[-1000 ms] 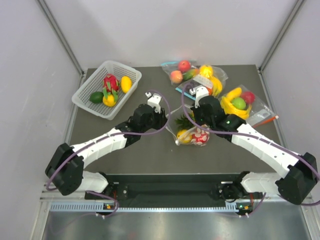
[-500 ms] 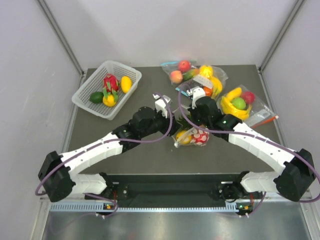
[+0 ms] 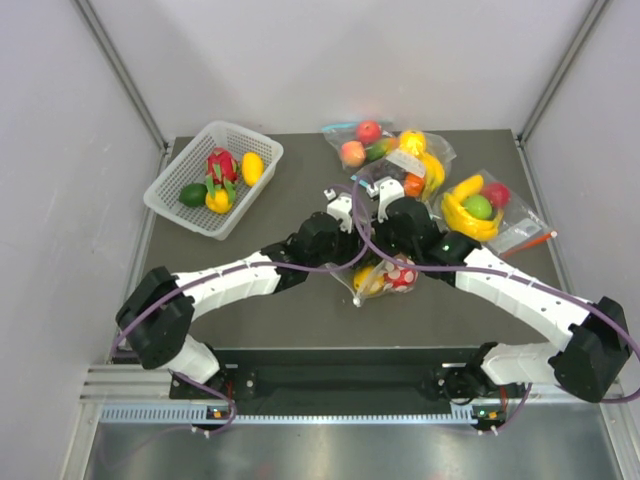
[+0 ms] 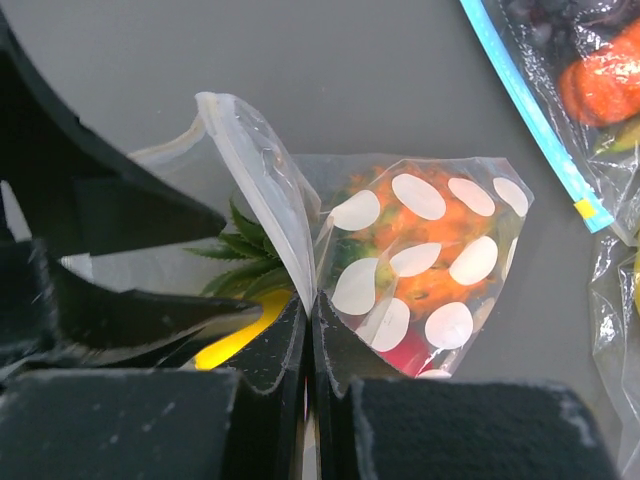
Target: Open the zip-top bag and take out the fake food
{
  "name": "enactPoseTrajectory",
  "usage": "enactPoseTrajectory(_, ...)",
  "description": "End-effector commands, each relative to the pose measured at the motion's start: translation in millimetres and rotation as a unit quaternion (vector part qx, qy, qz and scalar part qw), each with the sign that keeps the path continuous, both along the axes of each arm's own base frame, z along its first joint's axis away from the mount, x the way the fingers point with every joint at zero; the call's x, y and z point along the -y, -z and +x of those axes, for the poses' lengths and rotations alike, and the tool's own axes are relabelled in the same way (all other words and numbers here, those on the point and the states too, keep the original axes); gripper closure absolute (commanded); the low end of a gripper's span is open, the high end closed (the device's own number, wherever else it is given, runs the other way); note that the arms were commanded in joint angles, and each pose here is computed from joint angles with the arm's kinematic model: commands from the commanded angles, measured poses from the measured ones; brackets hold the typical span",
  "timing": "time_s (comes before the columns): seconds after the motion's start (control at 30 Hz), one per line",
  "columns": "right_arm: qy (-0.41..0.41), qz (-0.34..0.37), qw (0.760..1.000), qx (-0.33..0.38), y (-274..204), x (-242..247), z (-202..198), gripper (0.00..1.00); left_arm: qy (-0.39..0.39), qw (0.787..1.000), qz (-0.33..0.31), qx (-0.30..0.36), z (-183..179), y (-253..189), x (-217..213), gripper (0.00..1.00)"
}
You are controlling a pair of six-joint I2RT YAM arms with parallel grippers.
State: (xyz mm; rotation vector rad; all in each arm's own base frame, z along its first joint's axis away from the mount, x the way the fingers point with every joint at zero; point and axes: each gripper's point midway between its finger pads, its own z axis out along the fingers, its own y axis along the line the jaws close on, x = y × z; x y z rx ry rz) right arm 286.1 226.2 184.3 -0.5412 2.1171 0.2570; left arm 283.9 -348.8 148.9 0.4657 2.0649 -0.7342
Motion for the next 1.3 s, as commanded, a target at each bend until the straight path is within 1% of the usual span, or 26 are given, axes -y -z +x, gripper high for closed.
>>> enactPoseTrajectory(0.0, -0.008, 0.032, 0.999, 0.024, -22.1, -10.8, -3.0, 1.00, -0.032, 0.998, -0.038, 0.047, 23.9, -35.8, 11.3, 0.45)
enactPoseTrajectory(0.07, -0.010, 0.031, 0.999, 0.024, -21.4, -12.2, -3.5, 1.00, -0.036, 0.999, -0.016, 0.036, 25.4, -25.2, 9.3, 0.44)
enactPoseTrajectory(0.27, -0.007, 0.028, 0.999, 0.030, -22.8, -11.2, -1.7, 1.00, -0.037, 0.999, 0.016, 0.011, 21.9, -5.8, 4.4, 0.45)
enactPoseTrajectory(0.57, 0.000, 0.020, 0.999, 0.033, -21.5, -11.2, 3.9, 1.00, -0.028, 0.999, 0.037, -0.014, 5.9, 9.3, -4.8, 0.46)
enactPoseTrajectory(0.77, -0.001, 0.023, 0.999, 0.036, -24.6, -11.4, 2.9, 1.00, -0.024, 0.999, 0.041, -0.023, 4.6, 20.5, -2.5, 0.46)
enactPoseTrajectory(0.9, 0.000, 0.024, 0.999, 0.035, -25.2, -10.7, 2.9, 1.00, -0.006, 0.998, 0.046, -0.042, 2.2, 34.5, 6.6, 0.54)
enactPoseTrajectory(0.93, 0.000, 0.024, 0.999, 0.037, -26.2, -9.9, 2.6, 1.00, -0.004, 0.998, 0.046, -0.045, 2.1, 35.9, 7.8, 0.62)
enactPoseTrajectory(1.0, 0.001, 0.023, 0.999, 0.037, -25.7, -9.2, 1.9, 1.00, 0.002, 0.998, 0.043, -0.047, 1.2, 37.5, 10.9, 0.73)
enactPoseTrajectory(1.03, 0.001, 0.023, 0.999, 0.036, -24.5, -9.0, 2.0, 1.00, 0.003, 0.998, 0.042, -0.046, 1.6, 37.0, 11.8, 0.83)
enactPoseTrajectory(1.13, 0.003, 0.020, 0.999, 0.036, -23.9, -7.4, 2.0, 1.00, 0.011, 0.999, 0.034, -0.041, 0.6, 31.2, 14.0, 0.97)
enactPoseTrajectory(1.17, 0.006, 0.019, 0.999, 0.036, -23.6, -7.2, 2.8, 1.00, 0.014, 0.999, 0.028, -0.036, -0.1, 26.3, 14.3, 1.00)
enactPoseTrajectory(1.27, 0.012, 0.011, 0.999, 0.034, -18.2, -4.3, 3.6, 1.00, 0.023, 0.999, 0.012, -0.026, -2.5, 16.6, 16.4, 1.00)
